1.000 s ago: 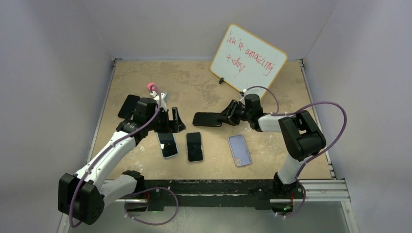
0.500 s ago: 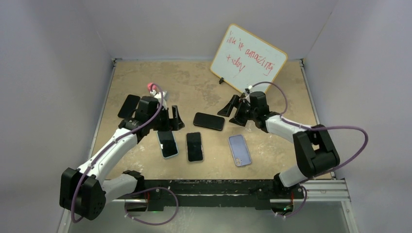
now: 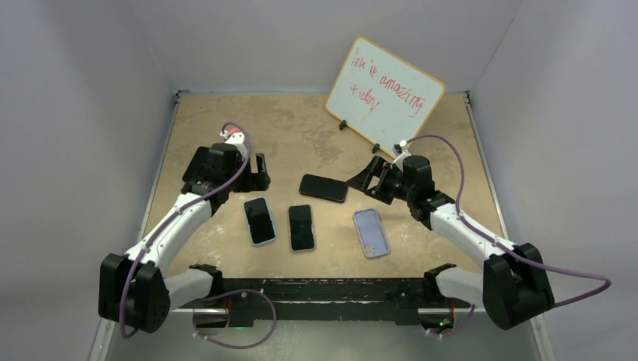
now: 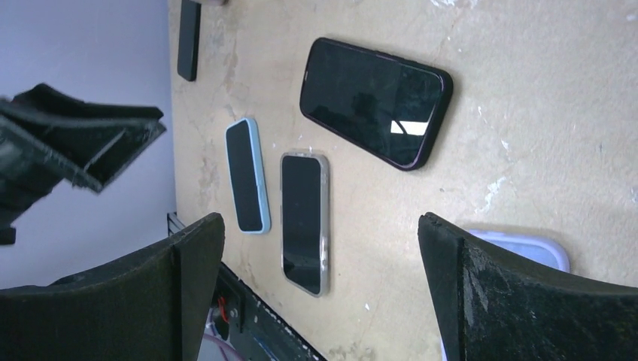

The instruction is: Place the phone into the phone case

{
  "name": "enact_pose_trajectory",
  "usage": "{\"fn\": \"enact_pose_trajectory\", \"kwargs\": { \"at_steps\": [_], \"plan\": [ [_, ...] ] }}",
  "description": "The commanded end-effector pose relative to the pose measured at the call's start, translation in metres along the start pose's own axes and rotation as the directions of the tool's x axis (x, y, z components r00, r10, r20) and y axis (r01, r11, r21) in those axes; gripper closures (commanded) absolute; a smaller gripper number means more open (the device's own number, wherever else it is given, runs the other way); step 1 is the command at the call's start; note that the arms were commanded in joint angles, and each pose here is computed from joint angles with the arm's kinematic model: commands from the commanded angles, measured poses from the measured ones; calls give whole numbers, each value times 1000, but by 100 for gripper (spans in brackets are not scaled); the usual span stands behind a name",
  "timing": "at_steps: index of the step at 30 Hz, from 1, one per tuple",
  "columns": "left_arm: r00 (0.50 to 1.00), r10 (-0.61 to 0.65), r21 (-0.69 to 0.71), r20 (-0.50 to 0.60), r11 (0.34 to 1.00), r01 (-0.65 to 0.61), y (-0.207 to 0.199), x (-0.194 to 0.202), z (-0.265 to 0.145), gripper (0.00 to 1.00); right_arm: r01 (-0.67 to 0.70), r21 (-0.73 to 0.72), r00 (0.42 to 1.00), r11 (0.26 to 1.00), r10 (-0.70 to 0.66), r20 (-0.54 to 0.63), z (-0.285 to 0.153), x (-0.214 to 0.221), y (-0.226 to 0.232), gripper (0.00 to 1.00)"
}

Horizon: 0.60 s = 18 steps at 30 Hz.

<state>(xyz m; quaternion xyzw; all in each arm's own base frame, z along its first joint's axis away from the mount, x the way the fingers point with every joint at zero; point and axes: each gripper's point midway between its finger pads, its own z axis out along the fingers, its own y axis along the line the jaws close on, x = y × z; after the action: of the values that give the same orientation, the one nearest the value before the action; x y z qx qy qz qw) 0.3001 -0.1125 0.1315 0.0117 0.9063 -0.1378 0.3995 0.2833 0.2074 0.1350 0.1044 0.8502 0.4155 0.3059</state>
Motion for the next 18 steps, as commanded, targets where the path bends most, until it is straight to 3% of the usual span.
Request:
{"fn": "enact_pose_trajectory", "kwargs": {
  "at_steps": [1, 5, 9, 18],
  "plan": [
    [996, -83, -43, 40, 995, 85, 25, -25, 12, 12, 18, -5, 1000, 1000, -18, 6, -8, 6, -4, 3],
    [980, -183, -29, 79, 982, 185, 51, -39, 15, 12, 58, -2, 998, 998, -58, 13, -11, 8, -7, 3],
    [963, -239, -101, 127, 962, 252, 95, -51, 15, 12, 52, -18, 998, 998, -53, -35, -9, 17, -7, 3],
    [965, -221, -228, 142, 941, 249, 170, -75, 21, 8, 51, -83, 998, 995, -53, -26, -15, 21, 4, 4]
  ]
}}
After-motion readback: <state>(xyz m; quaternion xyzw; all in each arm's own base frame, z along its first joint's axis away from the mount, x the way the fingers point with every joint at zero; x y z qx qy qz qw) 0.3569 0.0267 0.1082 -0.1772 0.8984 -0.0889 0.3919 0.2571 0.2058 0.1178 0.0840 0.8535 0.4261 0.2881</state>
